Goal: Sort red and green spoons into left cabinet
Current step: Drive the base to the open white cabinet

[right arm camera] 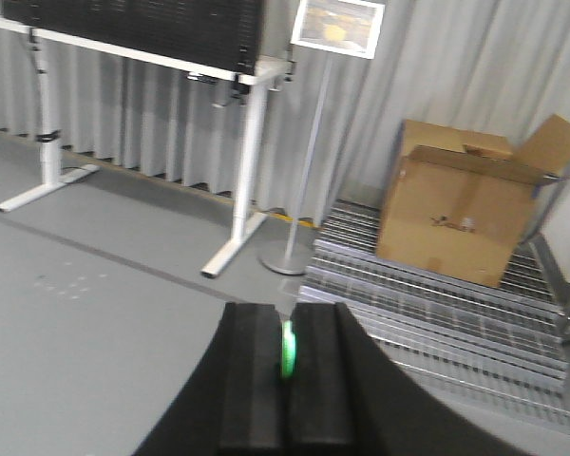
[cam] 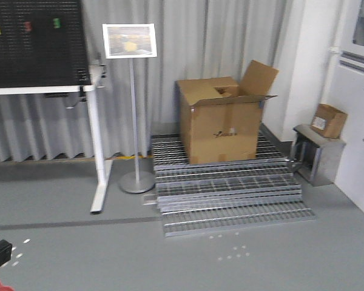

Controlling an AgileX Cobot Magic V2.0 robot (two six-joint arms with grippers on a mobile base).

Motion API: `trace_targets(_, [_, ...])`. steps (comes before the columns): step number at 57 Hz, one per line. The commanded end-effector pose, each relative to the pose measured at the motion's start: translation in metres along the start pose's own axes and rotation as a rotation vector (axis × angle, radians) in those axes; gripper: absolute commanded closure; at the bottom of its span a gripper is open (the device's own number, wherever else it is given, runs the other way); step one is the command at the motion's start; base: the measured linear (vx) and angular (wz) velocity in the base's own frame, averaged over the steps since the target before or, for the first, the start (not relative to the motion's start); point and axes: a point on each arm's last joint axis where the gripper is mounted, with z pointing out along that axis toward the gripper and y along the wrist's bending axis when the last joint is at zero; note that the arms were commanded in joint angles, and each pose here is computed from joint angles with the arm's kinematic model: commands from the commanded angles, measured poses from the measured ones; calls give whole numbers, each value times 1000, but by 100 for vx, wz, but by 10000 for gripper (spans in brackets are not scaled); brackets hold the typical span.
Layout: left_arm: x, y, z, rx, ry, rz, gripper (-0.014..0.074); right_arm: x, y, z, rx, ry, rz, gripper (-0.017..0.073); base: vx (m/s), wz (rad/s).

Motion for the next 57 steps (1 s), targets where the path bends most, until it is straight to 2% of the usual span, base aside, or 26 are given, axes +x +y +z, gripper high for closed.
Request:
trace_targets(1, [-17, -2, -3, 21, -111, 2, 600, -14, -5, -1, 46, -77, 4, 562, 59, -40])
trace_targets(57, [-17, -2, -3, 22, -112, 2, 600, -14, -5, -1, 46, -77, 4, 562, 58, -33])
